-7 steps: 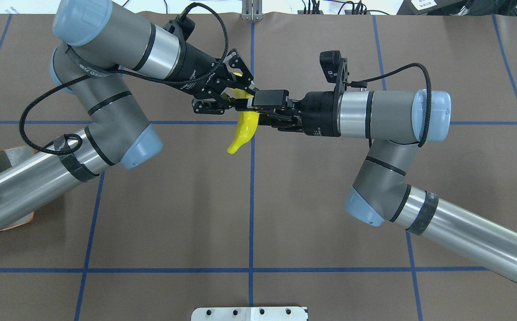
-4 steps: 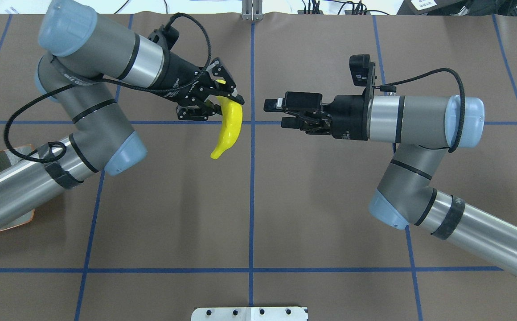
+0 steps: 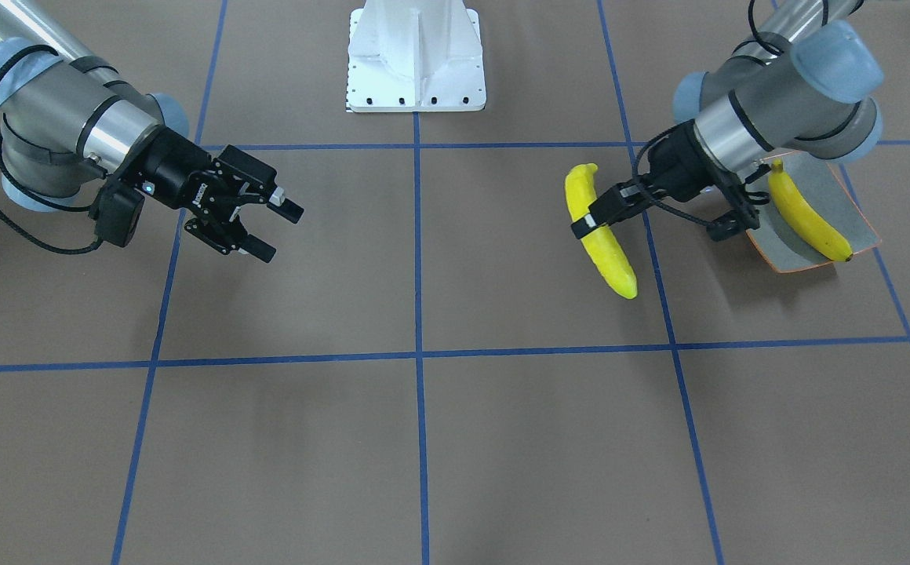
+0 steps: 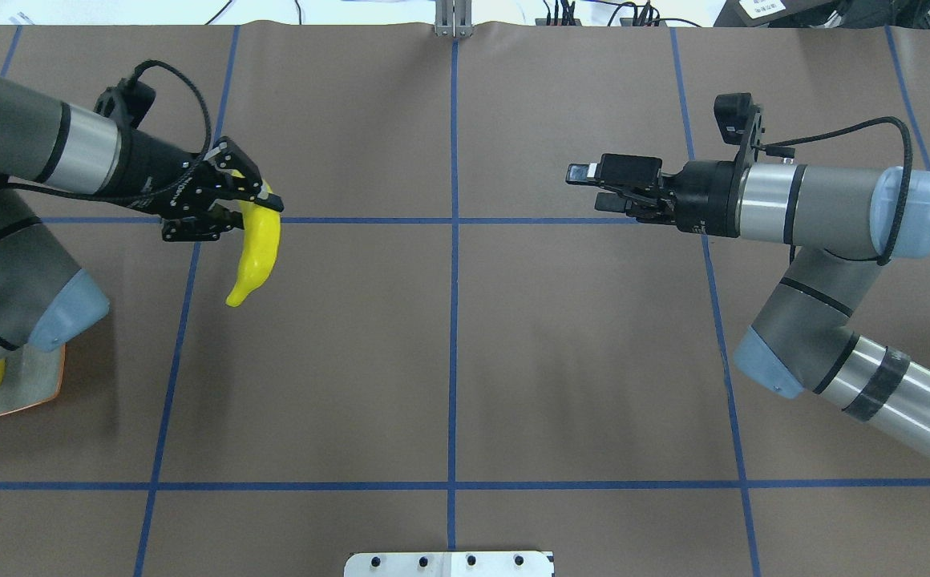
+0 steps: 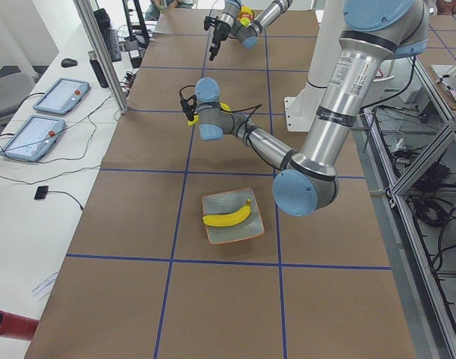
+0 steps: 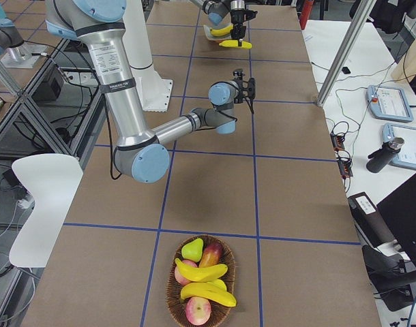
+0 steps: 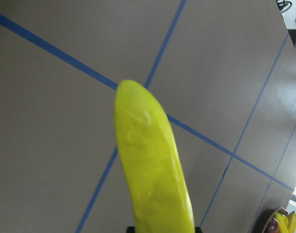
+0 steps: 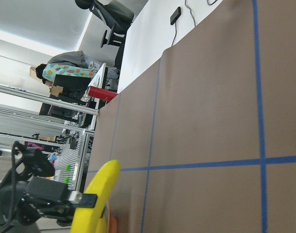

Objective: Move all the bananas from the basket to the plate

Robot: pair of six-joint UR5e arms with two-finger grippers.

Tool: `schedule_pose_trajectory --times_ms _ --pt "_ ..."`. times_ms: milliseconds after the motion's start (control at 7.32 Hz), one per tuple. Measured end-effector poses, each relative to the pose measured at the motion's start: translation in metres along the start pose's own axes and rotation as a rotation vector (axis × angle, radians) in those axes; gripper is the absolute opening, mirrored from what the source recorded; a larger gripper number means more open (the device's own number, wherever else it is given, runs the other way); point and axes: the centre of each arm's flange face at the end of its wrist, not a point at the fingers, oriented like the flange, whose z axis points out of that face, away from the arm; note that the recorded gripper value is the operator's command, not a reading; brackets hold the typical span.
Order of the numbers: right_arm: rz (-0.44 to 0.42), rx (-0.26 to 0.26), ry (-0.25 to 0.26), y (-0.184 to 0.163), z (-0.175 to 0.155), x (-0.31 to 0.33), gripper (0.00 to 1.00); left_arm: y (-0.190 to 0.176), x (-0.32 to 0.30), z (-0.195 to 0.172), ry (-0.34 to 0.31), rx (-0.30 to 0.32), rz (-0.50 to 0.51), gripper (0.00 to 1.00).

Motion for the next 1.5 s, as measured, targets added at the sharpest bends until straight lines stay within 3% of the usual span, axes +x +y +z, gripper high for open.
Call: schedule_pose_trajectory --times_ms 546,1093,1503 --pt "-0.116 0.106 0.254 -0.039 -0.013 0.063 1.00 -0.052 -0.140 -0.063 -0.210 0.104 0.173 0.00" --pt "-0.129 0.155 0.357 -0.052 -0.020 0.082 1.00 -0.068 -0.218 -0.124 -0.407 0.134 0.251 0.00" --pt "-0.227 0.141 0.495 -0.082 -0.033 0.093 1.00 -0.086 -0.248 -0.161 -0.523 0.138 0.357 0.00"
